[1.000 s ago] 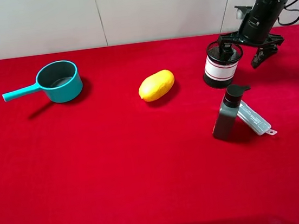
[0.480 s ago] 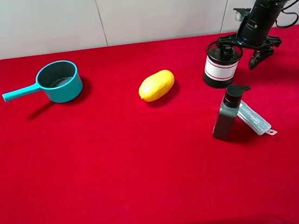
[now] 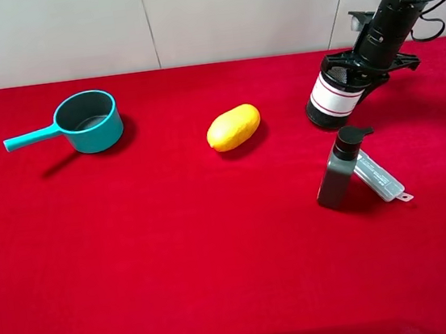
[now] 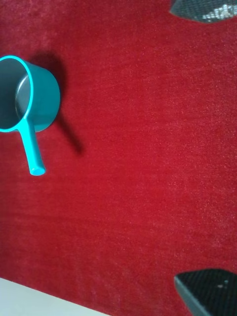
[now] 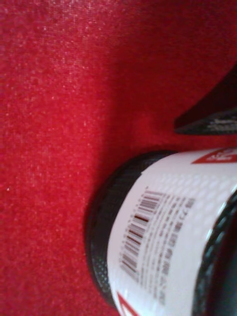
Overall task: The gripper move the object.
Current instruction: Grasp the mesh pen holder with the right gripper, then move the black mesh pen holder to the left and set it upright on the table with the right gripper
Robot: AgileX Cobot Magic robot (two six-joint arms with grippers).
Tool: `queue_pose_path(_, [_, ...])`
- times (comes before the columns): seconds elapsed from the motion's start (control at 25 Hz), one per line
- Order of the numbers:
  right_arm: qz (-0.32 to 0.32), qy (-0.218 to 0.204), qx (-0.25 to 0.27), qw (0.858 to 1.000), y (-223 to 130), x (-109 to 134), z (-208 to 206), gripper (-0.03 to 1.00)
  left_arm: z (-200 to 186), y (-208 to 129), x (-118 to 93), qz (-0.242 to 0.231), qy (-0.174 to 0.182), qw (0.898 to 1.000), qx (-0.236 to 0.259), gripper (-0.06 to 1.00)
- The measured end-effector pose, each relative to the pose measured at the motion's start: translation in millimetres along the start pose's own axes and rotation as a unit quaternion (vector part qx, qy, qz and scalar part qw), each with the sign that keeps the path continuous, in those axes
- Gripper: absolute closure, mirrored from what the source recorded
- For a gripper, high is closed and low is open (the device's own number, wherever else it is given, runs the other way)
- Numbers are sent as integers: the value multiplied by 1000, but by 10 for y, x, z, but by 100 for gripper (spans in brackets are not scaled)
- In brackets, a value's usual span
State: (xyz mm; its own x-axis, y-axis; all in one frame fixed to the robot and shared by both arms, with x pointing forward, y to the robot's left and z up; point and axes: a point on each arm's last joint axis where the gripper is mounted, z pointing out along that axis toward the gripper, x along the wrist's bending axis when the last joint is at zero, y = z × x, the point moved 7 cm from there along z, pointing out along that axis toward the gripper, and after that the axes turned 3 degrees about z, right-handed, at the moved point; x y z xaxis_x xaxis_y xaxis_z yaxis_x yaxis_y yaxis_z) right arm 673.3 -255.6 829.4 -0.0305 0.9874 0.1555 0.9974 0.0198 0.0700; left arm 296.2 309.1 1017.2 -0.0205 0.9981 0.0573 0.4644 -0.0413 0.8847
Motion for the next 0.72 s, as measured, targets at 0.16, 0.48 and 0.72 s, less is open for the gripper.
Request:
queue_pose_path(0.16, [0,0,-1,1000,2,0,0,88,0,0,0,0,0,1000,0,-5])
queue_pose_path(0.48, [-1,0,0,1000,-2,5,-30,88,0,0,0,0,0,1000,0,-5])
queue_pose_path(0.72, [-5,4,-26,1000,91,83,-440,88,0,0,0,0,0,1000,0,-5])
